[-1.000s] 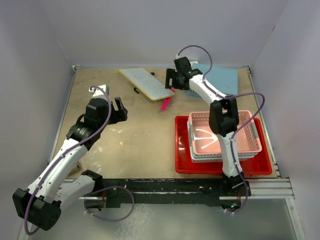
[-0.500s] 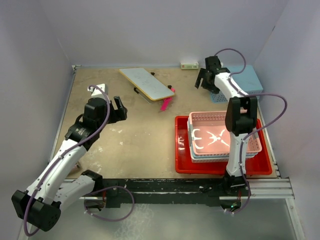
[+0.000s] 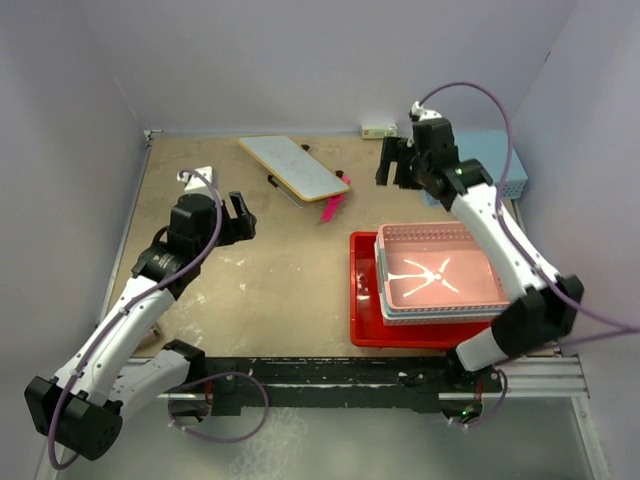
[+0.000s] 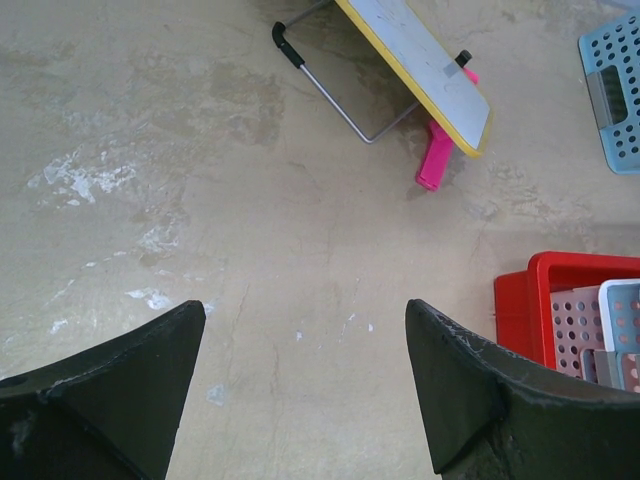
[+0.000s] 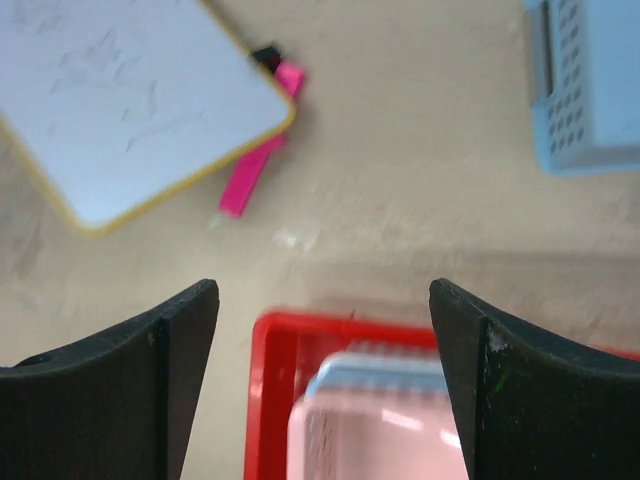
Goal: Turn the large container upside down
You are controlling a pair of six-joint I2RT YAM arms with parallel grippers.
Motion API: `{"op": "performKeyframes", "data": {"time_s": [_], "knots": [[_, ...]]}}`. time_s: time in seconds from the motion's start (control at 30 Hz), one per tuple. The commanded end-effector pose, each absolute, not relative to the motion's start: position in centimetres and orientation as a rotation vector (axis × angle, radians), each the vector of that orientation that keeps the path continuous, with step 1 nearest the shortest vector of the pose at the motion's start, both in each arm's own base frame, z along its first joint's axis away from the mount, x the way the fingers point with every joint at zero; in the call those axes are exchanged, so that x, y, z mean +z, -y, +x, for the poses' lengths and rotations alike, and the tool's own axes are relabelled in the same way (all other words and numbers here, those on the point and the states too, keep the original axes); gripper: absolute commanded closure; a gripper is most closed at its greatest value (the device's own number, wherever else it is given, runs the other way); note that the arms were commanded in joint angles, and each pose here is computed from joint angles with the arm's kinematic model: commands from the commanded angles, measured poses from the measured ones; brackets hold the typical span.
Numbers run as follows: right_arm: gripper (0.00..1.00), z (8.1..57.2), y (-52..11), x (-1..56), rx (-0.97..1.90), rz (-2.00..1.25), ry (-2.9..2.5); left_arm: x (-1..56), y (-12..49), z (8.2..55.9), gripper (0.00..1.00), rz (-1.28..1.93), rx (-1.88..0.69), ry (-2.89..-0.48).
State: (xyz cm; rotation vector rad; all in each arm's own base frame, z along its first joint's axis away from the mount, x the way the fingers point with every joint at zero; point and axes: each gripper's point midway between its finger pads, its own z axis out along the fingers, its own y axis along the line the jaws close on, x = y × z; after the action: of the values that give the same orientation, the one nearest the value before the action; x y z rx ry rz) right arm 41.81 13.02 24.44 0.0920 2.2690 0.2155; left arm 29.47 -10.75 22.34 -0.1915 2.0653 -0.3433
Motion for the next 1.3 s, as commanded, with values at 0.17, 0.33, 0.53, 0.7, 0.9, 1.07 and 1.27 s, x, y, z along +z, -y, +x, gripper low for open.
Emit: {"op": "performKeyframes", "data": {"time_s": [0.17,0.33,0.53,0.7,0.9,1.07,1.27], "knots": [[0.16,27.0,-14.8,20.0,0.273,-0.009,-2.455,24.1,11.9,31.4,0.21,-0.19,-0.407,-1.993],[0.2,24.3,-16.2,19.0,0.293,-0.029,-2.51,23.5,12.6,32.2,0.21,-0.178,-0.421,-2.004],[0.44,24.5,-16.6,16.8,0.198,-0.014,-2.551,24.5,13.3,32.8,0.21,-0.181,-0.468,-1.969],[0.72,24.7,-16.6,16.4,0.177,-0.015,-2.545,24.5,13.1,32.8,0.21,-0.176,-0.454,-1.968],[1.0,24.0,-16.1,16.3,0.144,-0.019,-2.58,25.3,13.0,32.6,0.21,-0.201,-0.474,-1.932],[1.0,24.6,-15.3,24.0,0.191,0.0,-2.425,25.8,12.6,32.6,0.21,-0.214,-0.458,-1.926],[1.0,24.7,-16.4,34.3,0.374,-0.042,-2.237,30.1,10.9,31.9,0.22,-0.298,-0.442,-1.801]]}}
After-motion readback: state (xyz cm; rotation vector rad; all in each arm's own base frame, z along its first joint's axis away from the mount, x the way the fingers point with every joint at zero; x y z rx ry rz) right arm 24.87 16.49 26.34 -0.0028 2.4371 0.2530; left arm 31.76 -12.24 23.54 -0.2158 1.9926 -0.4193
